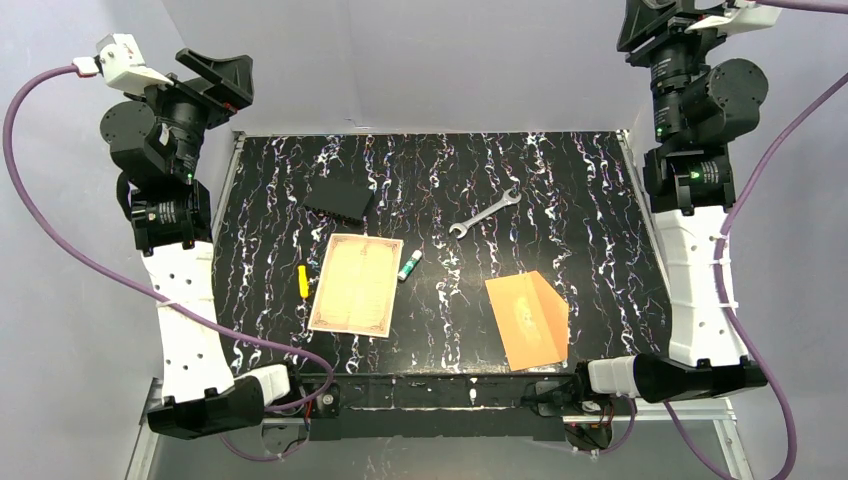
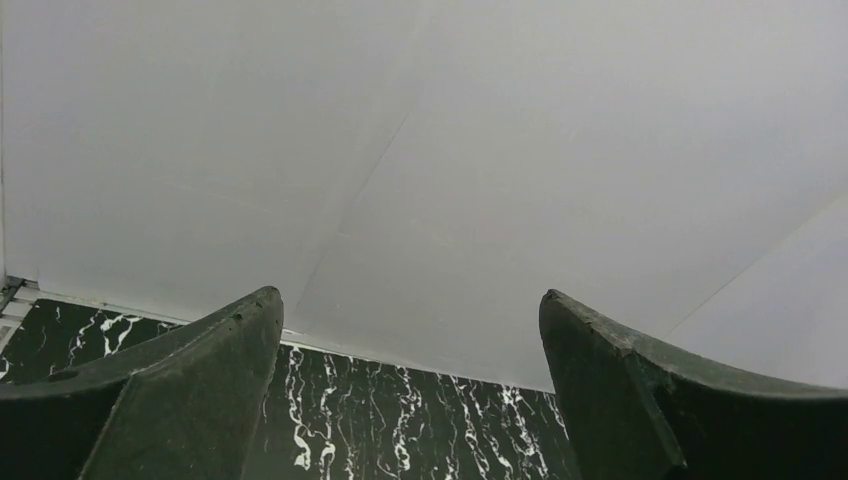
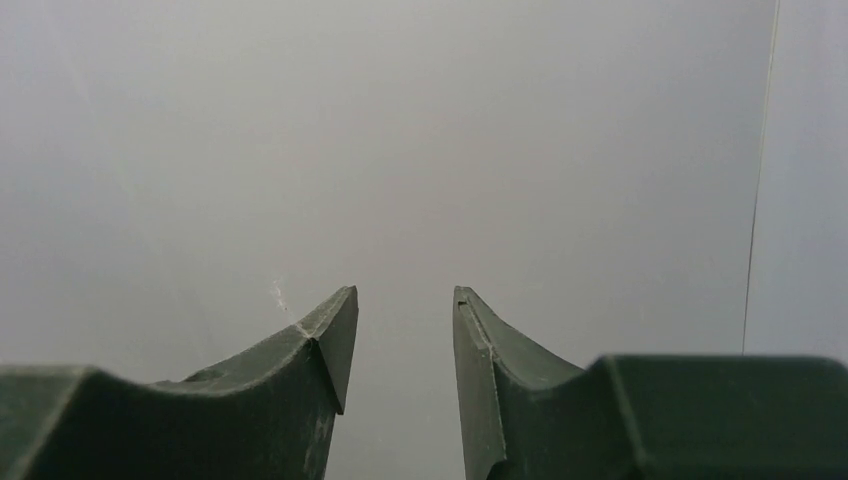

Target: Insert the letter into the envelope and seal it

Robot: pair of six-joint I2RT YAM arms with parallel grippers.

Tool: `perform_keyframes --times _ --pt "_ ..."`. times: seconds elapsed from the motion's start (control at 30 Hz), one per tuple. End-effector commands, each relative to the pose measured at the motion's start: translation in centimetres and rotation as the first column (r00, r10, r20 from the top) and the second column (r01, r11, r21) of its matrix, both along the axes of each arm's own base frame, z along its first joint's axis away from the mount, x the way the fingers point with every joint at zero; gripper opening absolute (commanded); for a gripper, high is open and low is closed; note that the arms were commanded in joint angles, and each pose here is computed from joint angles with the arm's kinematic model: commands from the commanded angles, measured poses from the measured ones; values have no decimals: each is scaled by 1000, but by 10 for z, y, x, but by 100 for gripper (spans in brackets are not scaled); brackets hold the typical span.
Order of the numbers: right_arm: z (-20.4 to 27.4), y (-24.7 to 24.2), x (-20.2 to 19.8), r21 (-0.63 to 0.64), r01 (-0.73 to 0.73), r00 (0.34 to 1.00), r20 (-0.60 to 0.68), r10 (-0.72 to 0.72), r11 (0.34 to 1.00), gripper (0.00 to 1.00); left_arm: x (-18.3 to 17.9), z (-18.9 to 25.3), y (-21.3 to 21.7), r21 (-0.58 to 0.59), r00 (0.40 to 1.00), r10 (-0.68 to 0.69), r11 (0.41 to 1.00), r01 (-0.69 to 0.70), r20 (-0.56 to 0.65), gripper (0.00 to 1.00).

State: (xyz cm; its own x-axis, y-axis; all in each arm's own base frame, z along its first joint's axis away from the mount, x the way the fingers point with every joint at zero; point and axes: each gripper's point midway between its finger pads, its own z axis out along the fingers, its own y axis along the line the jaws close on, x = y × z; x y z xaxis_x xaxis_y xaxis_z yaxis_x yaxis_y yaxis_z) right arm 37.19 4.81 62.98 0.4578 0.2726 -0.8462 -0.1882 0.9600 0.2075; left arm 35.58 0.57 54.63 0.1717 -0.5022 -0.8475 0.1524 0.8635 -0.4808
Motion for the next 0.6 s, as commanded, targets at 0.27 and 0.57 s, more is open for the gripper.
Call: perform_keyframes --times 0.27,0.57 --pt "-124 25 74 119 -90 954 -274 120 989 70 26 -67 -5 13 983 -64 998 67 -173 98" --pt "-279 117 84 253 -322 722 -558 410 912 74 27 -216 -25 -107 839 -212 977 183 -502 98"
